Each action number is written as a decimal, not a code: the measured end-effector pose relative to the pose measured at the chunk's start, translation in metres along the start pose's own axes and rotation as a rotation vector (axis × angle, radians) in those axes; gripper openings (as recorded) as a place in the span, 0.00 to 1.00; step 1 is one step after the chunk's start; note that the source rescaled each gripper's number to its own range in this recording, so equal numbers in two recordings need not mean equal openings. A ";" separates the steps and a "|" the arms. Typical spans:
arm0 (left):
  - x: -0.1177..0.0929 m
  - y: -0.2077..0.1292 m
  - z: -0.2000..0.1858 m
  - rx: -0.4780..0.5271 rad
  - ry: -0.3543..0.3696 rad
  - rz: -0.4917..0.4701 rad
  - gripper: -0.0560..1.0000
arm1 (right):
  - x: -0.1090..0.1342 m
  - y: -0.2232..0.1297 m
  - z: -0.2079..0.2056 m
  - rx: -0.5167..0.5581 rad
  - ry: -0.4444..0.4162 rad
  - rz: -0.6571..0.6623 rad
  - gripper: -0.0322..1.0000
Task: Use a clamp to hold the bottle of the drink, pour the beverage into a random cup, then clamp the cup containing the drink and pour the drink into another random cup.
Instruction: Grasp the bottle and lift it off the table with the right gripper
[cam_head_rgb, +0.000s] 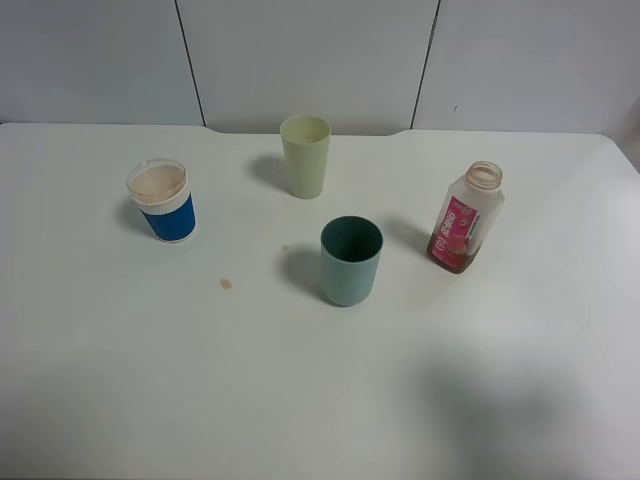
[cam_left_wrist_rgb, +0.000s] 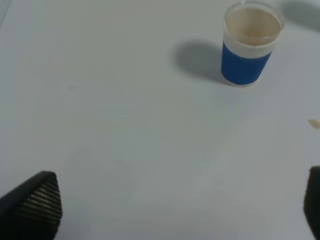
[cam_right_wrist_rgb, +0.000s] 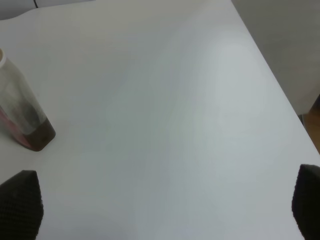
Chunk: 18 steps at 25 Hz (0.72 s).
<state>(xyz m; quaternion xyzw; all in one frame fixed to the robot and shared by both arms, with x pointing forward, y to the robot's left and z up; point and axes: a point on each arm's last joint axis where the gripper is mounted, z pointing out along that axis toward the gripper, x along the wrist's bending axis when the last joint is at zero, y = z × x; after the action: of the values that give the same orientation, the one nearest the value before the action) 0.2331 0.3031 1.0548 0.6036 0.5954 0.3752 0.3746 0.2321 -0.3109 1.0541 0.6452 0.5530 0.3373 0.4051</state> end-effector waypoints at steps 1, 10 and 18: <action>0.000 0.000 0.000 0.000 0.000 0.000 0.94 | 0.000 0.000 0.000 0.000 0.000 0.000 1.00; 0.000 0.000 0.000 0.000 0.000 0.000 0.94 | 0.000 0.000 0.000 0.000 0.000 0.000 1.00; 0.000 0.000 0.000 0.000 0.000 0.000 0.94 | 0.000 0.000 0.000 0.000 0.000 0.000 1.00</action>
<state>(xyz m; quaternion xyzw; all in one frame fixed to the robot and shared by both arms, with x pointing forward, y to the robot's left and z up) 0.2331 0.3031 1.0548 0.6036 0.5954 0.3752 0.3746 0.2321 -0.3109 1.0541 0.6452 0.5530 0.3373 0.4051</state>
